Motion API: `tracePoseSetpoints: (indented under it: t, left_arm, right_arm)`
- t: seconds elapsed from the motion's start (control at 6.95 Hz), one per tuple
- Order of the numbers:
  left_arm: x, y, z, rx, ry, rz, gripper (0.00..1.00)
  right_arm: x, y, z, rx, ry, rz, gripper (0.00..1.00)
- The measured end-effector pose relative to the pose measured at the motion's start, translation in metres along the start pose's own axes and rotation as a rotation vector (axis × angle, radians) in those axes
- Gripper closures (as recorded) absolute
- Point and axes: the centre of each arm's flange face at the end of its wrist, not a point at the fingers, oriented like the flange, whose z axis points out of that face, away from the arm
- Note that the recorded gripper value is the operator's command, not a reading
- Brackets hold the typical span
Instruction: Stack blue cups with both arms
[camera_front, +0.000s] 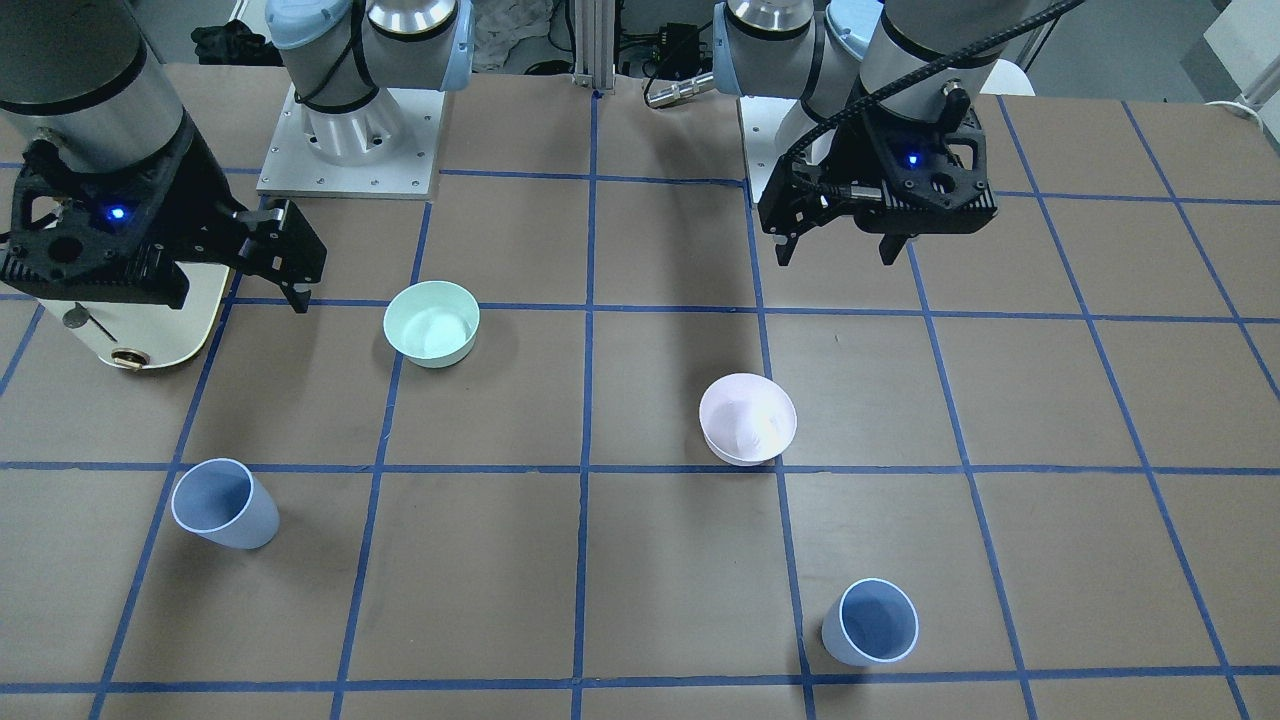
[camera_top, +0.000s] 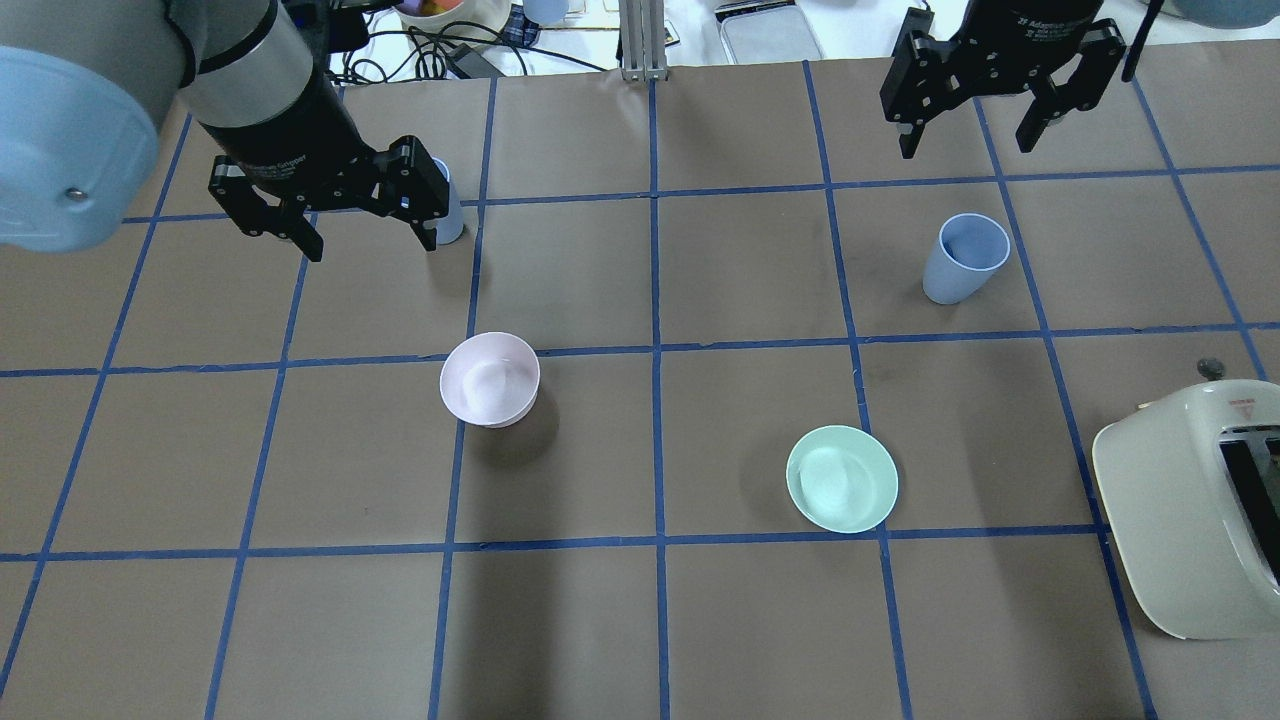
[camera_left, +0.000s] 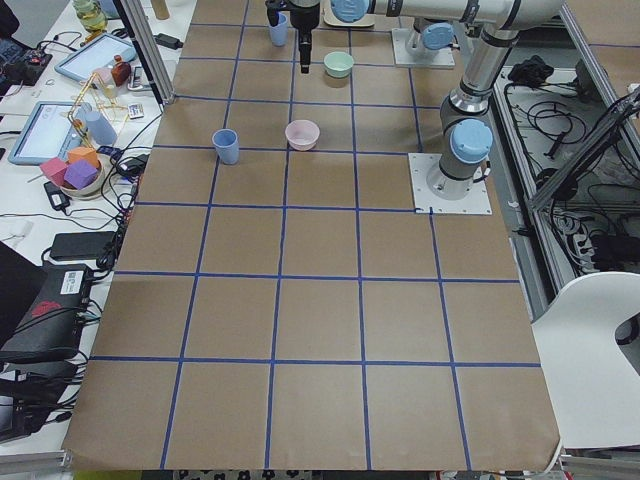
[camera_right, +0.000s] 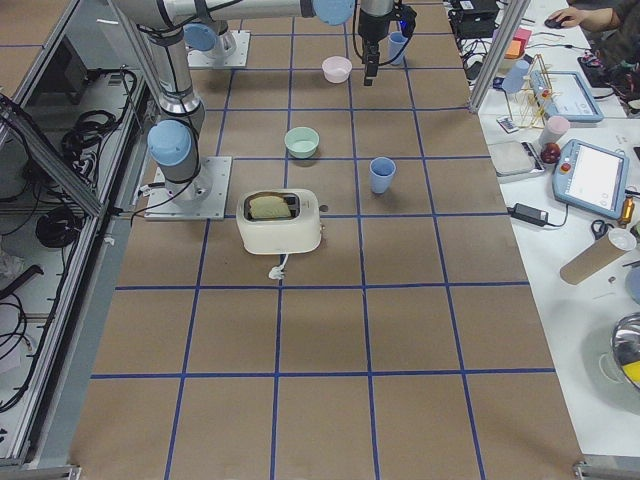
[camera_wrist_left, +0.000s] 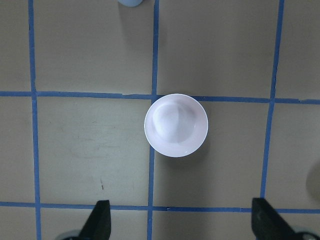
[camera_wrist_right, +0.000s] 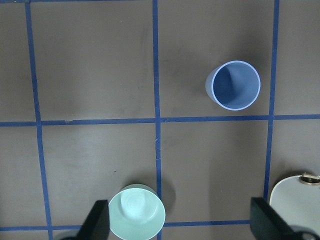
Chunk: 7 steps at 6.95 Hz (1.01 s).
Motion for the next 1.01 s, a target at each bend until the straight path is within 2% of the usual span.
tracePoseSetpoints:
  t: [1.01]
  left_arm:
    - [-0.0020,0.0007,-0.0033,0.007,0.002,-0.004,0.00]
  right_arm:
    - [0.0014,0.0002,-0.0001,-0.001,0.002,0.003,0.00]
